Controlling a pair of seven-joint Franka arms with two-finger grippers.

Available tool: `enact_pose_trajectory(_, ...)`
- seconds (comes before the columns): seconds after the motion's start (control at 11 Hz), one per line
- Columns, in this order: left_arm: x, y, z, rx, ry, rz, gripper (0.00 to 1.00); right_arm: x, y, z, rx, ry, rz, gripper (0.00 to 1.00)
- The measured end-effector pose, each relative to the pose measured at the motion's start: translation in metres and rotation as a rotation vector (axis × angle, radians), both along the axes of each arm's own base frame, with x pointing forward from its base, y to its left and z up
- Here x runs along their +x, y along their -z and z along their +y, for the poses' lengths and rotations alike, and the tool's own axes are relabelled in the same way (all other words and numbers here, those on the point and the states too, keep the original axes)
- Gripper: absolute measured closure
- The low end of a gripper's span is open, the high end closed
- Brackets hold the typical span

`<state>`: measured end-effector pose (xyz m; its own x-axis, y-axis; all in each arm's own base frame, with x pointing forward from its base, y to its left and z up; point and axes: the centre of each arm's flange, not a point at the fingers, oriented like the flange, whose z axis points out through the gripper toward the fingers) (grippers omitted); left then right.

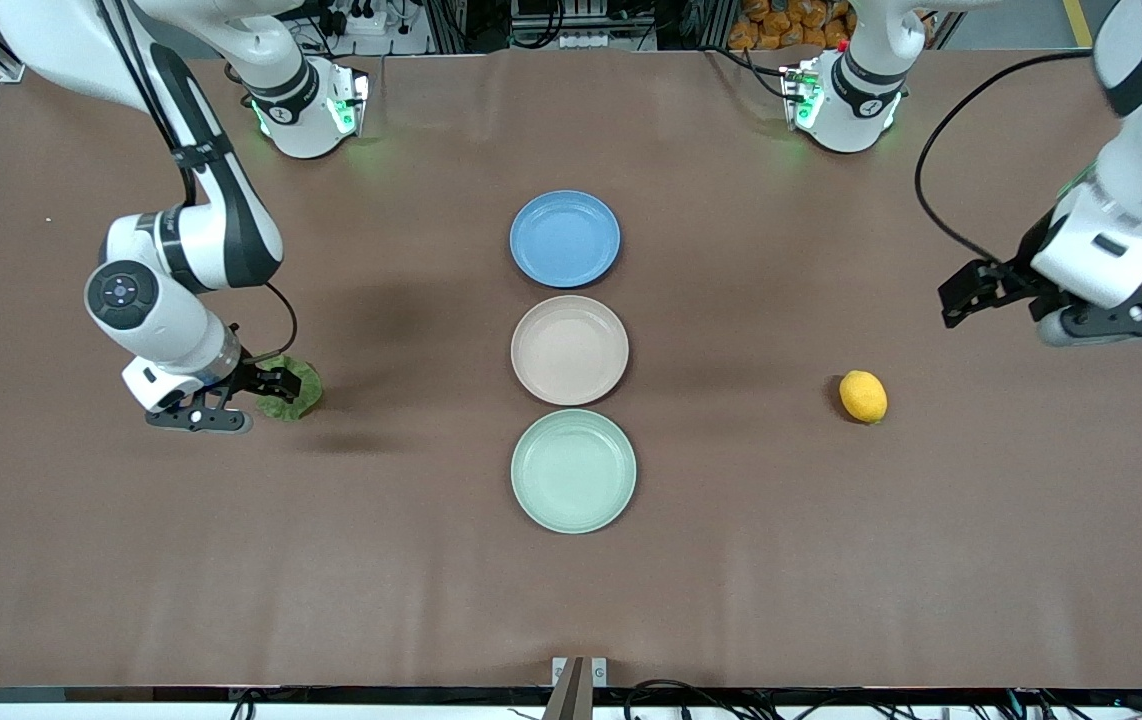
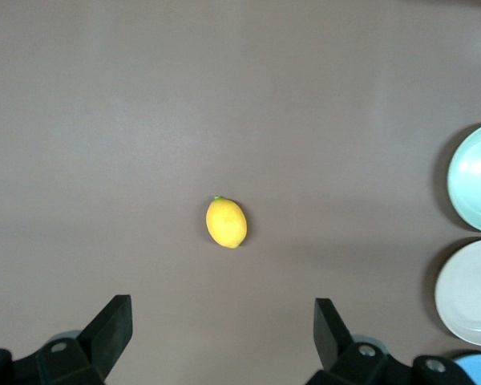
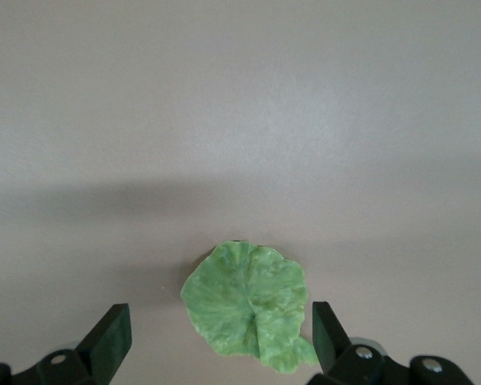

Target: Pick lemon and lettuce from plates

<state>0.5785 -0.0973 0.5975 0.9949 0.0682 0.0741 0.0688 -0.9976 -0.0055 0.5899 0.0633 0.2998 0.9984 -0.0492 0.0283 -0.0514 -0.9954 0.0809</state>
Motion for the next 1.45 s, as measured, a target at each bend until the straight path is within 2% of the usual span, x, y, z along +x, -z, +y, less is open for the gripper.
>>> enact_pose_trajectory(0.27, -0.006, -0.034, 0.003, -0.033, -0.01, -0.006, 0.0, 0.013, -0.059, 0.013, 0.001, -0.013, -0.027, 0.0)
enact_pose_trajectory(0.73, -0.007, -0.042, 0.009, -0.049, -0.016, -0.002, 0.0, 0.014, -0.158, 0.017, -0.006, -0.005, -0.057, 0.0)
enact_pose_trajectory(1.18, -0.012, -0.05, 0.009, -0.045, 0.04, -0.01, 0.0, 0.006, -0.245, -0.009, -0.017, -0.033, -0.044, 0.0)
enact_pose_trajectory(1.45, -0.016, -0.054, 0.008, -0.043, 0.053, -0.003, 0.0, 0.001, -0.274, -0.027, -0.023, -0.062, -0.042, 0.0)
